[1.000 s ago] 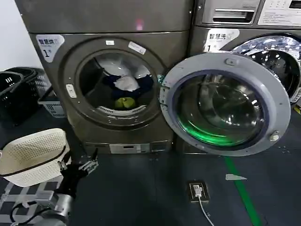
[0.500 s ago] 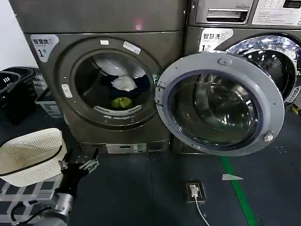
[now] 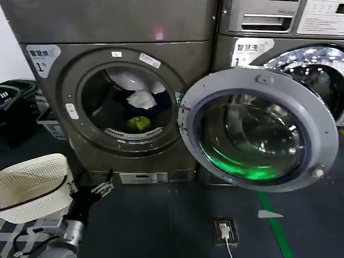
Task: Grasp the clothes from the dryer.
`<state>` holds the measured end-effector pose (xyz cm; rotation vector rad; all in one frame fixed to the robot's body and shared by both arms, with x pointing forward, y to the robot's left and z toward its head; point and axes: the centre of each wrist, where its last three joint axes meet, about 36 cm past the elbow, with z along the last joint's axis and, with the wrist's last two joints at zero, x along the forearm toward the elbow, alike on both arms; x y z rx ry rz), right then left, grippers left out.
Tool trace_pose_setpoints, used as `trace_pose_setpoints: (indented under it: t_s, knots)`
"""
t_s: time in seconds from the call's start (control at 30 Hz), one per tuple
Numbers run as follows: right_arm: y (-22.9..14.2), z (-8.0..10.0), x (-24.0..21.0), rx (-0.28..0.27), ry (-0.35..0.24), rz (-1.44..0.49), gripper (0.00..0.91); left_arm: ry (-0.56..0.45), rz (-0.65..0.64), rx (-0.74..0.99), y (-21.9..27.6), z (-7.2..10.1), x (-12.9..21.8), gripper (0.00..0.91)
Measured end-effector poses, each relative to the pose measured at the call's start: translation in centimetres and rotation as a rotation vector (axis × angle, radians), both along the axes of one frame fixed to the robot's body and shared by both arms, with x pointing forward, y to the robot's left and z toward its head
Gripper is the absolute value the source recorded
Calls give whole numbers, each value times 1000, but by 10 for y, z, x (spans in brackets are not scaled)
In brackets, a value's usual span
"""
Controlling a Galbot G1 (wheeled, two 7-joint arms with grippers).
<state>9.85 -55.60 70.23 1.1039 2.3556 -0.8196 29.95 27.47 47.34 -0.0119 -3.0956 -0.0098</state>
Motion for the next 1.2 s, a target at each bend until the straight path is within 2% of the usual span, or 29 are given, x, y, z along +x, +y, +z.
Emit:
trace_pose_setpoints:
  t_s: [0.83, 1.03, 1.2]
  knots:
    - [3, -3, 0, -1, 2, 3, 907, -2, -7, 1, -2, -1, 1, 907]
    - [3, -1, -3, -7, -4, -15, 907, -46, -22, -9, 0, 0, 8, 907]
    - [4, 3, -6, -15, -4, -37, 907, -121, -43, -35, -1, 4, 26, 907]
